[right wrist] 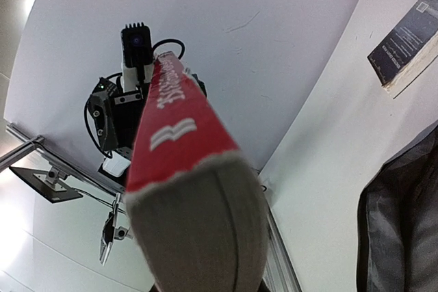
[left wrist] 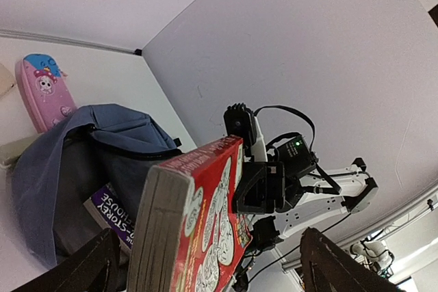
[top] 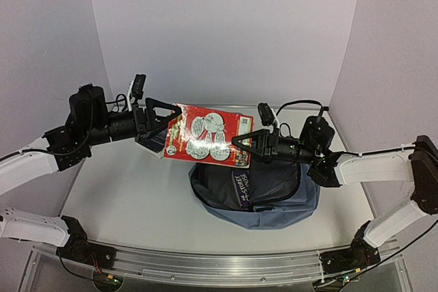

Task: Pack the student bag
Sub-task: Pick up the book from the center of the board.

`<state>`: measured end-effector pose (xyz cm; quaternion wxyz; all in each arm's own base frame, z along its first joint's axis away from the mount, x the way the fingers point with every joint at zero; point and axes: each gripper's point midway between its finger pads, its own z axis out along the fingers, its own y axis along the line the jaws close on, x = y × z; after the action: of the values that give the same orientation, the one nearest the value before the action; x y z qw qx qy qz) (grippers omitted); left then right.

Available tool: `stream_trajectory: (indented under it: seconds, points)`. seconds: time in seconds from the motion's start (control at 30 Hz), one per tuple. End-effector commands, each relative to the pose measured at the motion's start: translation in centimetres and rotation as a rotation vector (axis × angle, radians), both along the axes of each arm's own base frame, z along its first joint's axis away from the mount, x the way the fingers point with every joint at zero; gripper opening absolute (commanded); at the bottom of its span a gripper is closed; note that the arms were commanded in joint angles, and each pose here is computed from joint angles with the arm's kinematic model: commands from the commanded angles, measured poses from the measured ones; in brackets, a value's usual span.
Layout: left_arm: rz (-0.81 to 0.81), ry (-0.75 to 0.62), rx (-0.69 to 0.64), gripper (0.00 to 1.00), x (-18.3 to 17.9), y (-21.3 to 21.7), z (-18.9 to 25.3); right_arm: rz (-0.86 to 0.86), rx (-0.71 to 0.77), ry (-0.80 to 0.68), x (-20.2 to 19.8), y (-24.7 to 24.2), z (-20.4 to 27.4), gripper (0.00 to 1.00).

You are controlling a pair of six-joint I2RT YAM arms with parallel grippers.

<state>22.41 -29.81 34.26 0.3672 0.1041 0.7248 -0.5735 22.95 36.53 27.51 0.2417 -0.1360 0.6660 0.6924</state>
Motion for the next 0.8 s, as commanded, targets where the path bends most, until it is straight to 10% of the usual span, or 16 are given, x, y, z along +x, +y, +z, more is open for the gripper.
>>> stream_trajectory:
  seconds: [0.0, 0.43, 0.77]
  points:
    - [-0.064, 0.060, 0.150, 0.93, -1.3, 0.7, -1.4, 0.088, 0.103, -0.106, -1.1, 0.6, 5.0, 0.00]
    - [-0.258, 0.095, 0.166, 0.96, -2.5, -1.6, -2.4, 0.136, 0.049, -0.136, -2.1, 0.6, 5.2, 0.00]
    - [-0.269, 0.111, 0.155, 0.30, -2.3, -2.0, -3.0, 0.106, 0.015, -0.116, -1.2, 1.0, 3.8, 0.00]
